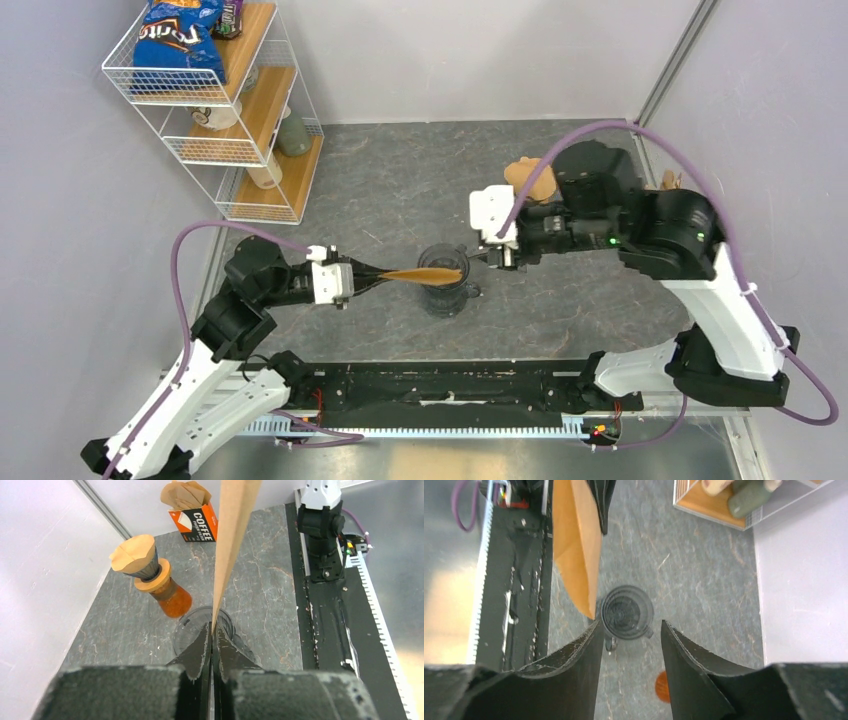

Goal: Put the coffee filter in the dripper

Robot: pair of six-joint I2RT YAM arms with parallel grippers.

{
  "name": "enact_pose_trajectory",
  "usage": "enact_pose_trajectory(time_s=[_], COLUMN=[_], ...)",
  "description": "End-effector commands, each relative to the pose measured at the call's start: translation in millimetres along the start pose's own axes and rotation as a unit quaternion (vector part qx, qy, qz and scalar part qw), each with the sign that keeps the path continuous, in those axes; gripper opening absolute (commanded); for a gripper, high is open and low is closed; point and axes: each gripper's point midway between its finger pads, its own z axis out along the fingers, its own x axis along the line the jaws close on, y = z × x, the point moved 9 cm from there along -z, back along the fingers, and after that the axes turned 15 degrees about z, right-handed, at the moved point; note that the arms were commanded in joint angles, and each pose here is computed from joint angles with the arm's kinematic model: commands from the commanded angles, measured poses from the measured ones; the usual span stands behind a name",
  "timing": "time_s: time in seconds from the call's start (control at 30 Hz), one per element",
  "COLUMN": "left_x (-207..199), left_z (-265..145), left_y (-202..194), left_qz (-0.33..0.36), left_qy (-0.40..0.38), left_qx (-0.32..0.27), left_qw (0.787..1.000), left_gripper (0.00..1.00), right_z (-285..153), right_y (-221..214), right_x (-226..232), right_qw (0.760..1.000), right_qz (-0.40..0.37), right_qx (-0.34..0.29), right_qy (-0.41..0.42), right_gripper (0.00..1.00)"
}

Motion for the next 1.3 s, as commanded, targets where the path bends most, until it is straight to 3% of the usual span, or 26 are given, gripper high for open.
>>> enact_pose_trajectory(time_s=[0.0,0.3,0.63,1.27], left_x=[-4,9,8,17], left_z=[-1,10,6,7], left_y=[-4,2,8,22], left_qz=[0.032,0.03,0.039,0.023], left_qy=[-0.025,-0.033,-0.039,-0.028], left_qx=[0.006,-0.004,-0.014,-0.029], left_qw=[0.999,0.999,0.998,0.999], left_gripper=[0.02,0.02,0.02,0.02], right_z=[-26,-7,10,27], right_y=[27,40,17,15], right_x=[14,25,19,11], right_qw=[0.996,0.986,0.994,0.998], right_qz=[0.031,0.051,0.041,0.025], right_qx=[-0.072,-0.104,-0.063,-0.049], right_qy=[0.038,0.118,0.076,0.034], right_gripper=[0.53,0.53,0.43,0.4])
